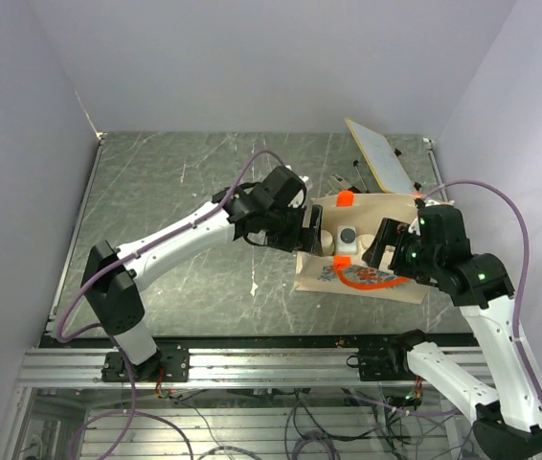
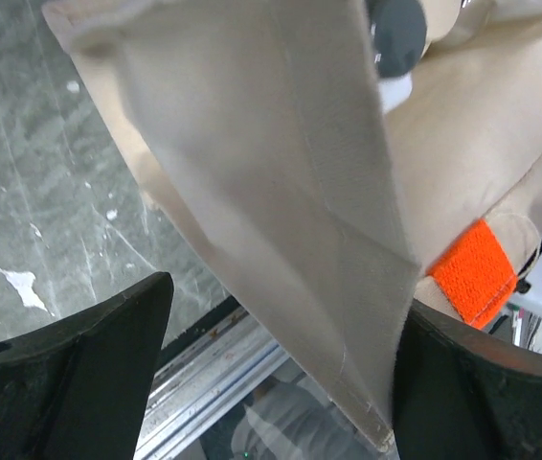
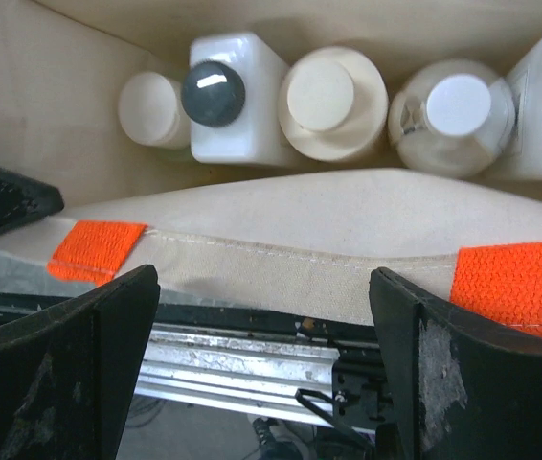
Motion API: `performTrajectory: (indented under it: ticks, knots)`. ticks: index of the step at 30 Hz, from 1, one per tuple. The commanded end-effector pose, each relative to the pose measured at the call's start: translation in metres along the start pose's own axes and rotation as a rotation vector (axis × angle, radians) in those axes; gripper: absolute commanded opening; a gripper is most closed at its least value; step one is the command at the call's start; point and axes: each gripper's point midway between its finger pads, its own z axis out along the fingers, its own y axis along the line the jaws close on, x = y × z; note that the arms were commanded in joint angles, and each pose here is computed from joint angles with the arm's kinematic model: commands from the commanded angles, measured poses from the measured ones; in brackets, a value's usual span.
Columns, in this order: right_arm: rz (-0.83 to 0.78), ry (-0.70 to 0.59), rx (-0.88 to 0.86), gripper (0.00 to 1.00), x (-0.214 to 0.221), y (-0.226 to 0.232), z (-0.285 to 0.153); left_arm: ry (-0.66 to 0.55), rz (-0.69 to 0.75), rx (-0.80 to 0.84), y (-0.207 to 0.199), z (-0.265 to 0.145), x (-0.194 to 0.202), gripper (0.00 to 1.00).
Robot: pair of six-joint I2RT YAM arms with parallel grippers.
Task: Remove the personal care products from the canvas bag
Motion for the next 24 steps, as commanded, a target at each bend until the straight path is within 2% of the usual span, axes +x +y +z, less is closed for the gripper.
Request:
performTrajectory:
  ticks: [1, 8, 13, 20, 24]
  knots:
    - [0.063, 0.145, 0.109, 0.91, 0.031, -0.018, 0.014, 0.03, -0.014, -0.004, -0.003, -0.004, 0.024, 0.91]
    - [0.114, 0.265, 0.179, 0.92, 0.067, -0.033, 0.033, 0.109, 0.035, -0.048, 0.011, 0.011, 0.048, 0.91]
    - [0.188, 0.267, 0.181, 0.93, 0.072, -0.031, 0.034, 0.171, 0.076, -0.04, 0.017, 0.022, 0.06, 0.9]
    - [0.269, 0.171, 0.181, 0.95, 0.034, -0.016, 0.02, 0.194, 0.087, -0.012, 0.016, 0.02, 0.068, 0.88]
    - [0.174, 0.171, 0.085, 1.0, 0.004, 0.009, 0.008, 0.212, 0.08, 0.014, 0.015, 0.023, 0.075, 0.89]
